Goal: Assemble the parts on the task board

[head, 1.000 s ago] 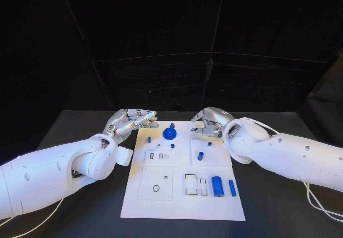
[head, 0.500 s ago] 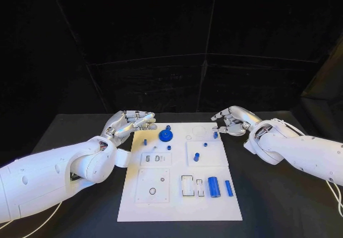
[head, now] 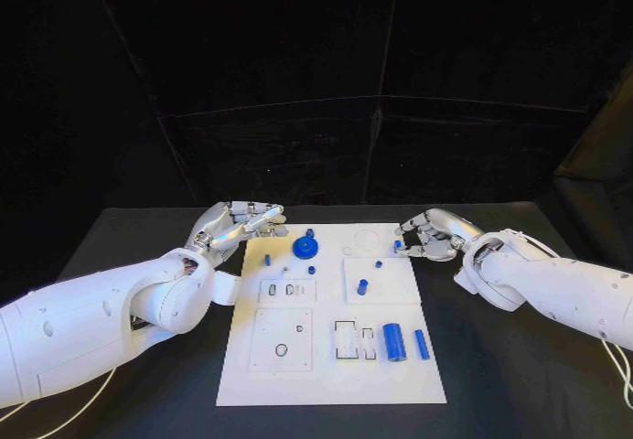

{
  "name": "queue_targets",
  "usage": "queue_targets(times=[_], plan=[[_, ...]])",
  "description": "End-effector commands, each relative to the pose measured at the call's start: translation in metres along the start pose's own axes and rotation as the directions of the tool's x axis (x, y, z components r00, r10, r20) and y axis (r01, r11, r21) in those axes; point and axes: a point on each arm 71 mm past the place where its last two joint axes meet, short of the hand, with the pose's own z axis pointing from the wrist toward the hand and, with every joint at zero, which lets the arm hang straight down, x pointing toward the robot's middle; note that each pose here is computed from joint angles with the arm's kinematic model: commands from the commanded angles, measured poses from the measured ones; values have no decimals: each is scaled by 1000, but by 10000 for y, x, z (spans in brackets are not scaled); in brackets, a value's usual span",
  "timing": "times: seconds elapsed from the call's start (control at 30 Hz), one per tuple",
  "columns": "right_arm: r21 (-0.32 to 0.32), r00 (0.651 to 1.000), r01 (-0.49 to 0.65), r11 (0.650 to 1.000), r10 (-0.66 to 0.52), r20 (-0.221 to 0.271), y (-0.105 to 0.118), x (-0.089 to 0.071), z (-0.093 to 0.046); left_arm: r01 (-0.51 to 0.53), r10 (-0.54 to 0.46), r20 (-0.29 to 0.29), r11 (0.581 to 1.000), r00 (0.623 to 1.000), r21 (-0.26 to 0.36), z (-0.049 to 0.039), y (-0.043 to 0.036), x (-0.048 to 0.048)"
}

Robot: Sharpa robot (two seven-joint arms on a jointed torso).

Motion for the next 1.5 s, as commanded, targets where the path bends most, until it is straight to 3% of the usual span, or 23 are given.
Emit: queue_targets(times=[0.03, 1.5], plan=[[-9, 999, -15, 1000, 14, -31, -23, 20, -2, 8, -8, -11, 1000, 1000, 10, 9, -10, 10], [25, 998, -16, 1000, 17, -57, -80, 96, 109, 6, -6, -7, 1000, 1000, 10, 29, 4, 12]])
